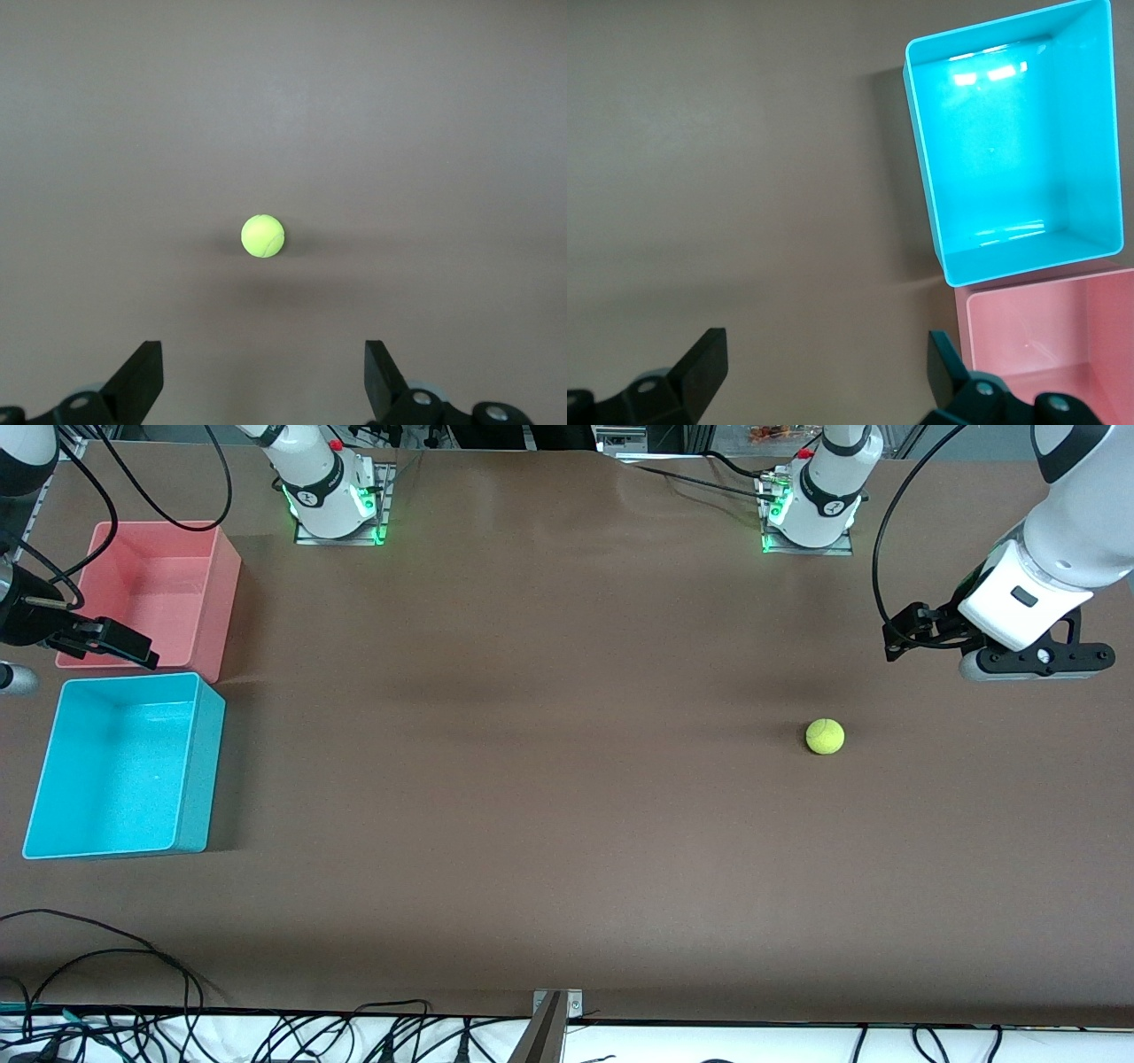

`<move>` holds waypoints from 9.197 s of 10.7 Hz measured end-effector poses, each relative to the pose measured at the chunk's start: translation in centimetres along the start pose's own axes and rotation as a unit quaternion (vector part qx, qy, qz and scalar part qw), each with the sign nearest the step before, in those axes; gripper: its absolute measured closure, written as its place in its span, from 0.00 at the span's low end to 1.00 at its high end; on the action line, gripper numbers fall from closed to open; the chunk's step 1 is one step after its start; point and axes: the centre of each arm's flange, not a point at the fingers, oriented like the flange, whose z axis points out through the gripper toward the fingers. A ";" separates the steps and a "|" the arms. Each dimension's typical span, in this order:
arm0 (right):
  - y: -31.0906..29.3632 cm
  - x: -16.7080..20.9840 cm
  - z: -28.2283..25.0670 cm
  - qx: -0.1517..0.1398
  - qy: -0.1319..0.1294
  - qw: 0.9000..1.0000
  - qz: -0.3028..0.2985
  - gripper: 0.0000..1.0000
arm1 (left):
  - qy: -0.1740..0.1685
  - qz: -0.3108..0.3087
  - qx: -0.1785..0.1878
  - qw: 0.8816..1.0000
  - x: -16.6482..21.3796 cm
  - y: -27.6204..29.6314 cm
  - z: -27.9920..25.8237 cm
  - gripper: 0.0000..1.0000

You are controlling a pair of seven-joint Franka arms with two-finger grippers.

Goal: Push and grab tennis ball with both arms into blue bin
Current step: 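Move the left gripper down toward the tennis ball, then lower the left gripper beside the tennis ball, fingers closed, then push the tennis ball with the left gripper toward the right arm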

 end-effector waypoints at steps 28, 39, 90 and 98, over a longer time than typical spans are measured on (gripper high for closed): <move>0.0 0.3 0.3 -0.001 -0.002 1.000 0.002 0.00 | 0.005 -0.030 0.012 0.999 1.2 -3.7 3.1 0.00; 0.0 0.3 0.3 -0.001 -0.002 1.000 0.002 0.00 | -0.002 -0.028 0.013 1.000 1.3 -3.4 3.6 0.00; 0.4 1.3 1.5 -0.009 -0.003 1.000 0.006 0.00 | 0.017 0.656 -0.011 0.754 0.7 -10.4 36.7 0.99; 0.4 1.3 1.5 -0.009 -0.003 1.000 0.006 0.00 | 0.020 0.663 -0.007 0.748 0.6 -10.4 38.9 0.99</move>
